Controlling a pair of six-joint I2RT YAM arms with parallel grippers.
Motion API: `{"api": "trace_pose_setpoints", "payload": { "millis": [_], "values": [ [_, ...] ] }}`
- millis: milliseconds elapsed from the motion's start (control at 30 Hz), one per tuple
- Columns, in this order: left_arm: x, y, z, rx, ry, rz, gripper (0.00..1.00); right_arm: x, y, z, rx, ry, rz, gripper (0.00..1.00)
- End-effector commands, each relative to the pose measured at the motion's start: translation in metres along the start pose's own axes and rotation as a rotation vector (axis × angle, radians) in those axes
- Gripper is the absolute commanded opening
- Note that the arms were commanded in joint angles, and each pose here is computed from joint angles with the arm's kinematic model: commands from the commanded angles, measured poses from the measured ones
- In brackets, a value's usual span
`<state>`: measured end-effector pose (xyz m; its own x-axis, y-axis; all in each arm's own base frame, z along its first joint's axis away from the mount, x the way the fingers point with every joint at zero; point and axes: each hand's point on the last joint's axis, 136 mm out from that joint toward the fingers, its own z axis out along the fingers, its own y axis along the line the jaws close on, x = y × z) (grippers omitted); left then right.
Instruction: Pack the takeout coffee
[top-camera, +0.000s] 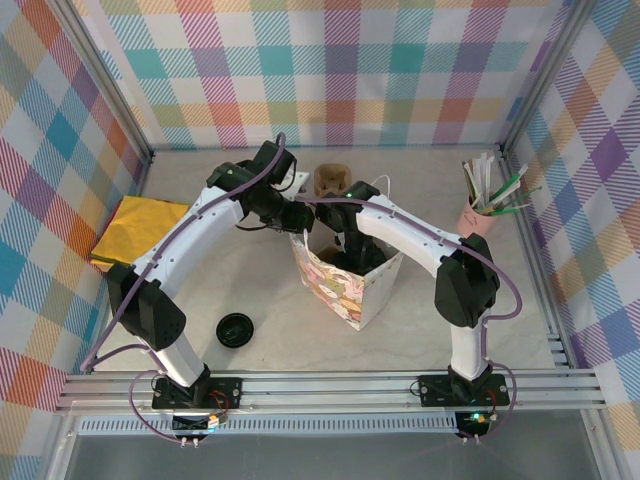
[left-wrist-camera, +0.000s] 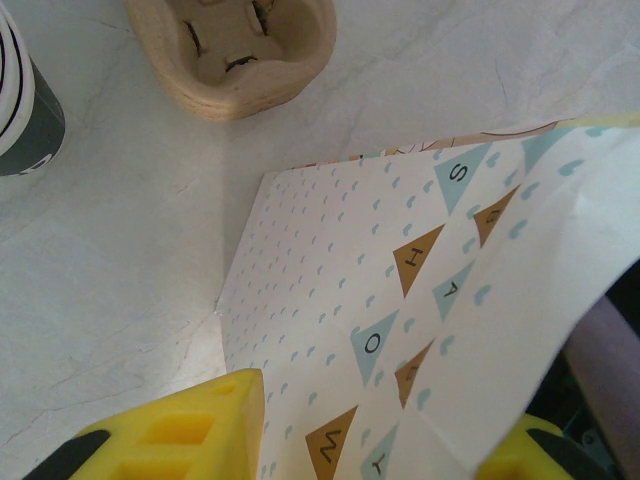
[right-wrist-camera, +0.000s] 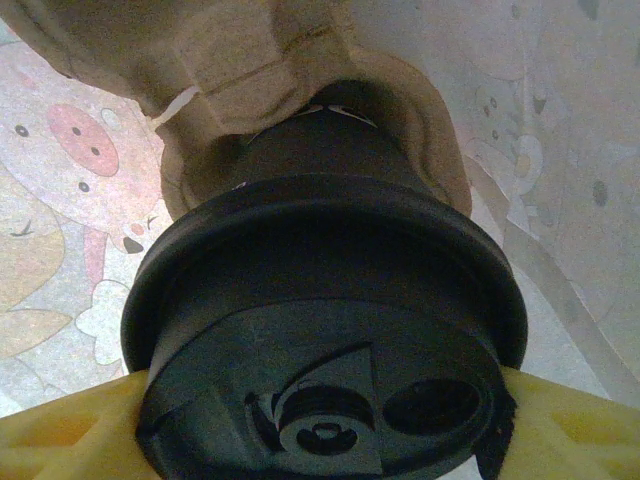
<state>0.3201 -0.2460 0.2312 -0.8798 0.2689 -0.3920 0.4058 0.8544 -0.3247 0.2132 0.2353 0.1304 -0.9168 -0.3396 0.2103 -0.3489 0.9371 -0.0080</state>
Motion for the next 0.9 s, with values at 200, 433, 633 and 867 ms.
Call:
{"api": "trace_pose_setpoints", "payload": {
  "millis": [200, 433, 633, 867],
  "values": [
    [0.0082, -0.005, -0.0058, 0.012, 0.013, 0.013, 0.33, 0.0002, 0.004, 0.0103, -0.012, 0.039, 0.016, 0.71],
    [0.0078, -0.0058, -0.0061, 0.017, 0.009, 0.014, 0.33, 0.0011, 0.0031, 0.0092, -0.009, 0.039, 0.016, 0.71],
    [0.0078, -0.006, -0.0055, 0.018, 0.011, 0.014, 0.33, -0.0006, 0.0042, 0.0114, -0.013, 0.038, 0.019, 0.71],
    [0.0084, -0.0057, -0.0056, 0.016, 0.014, 0.013, 0.33, -0.0014, 0.005, 0.0152, -0.017, 0.039, 0.019, 0.71]
  ]
}}
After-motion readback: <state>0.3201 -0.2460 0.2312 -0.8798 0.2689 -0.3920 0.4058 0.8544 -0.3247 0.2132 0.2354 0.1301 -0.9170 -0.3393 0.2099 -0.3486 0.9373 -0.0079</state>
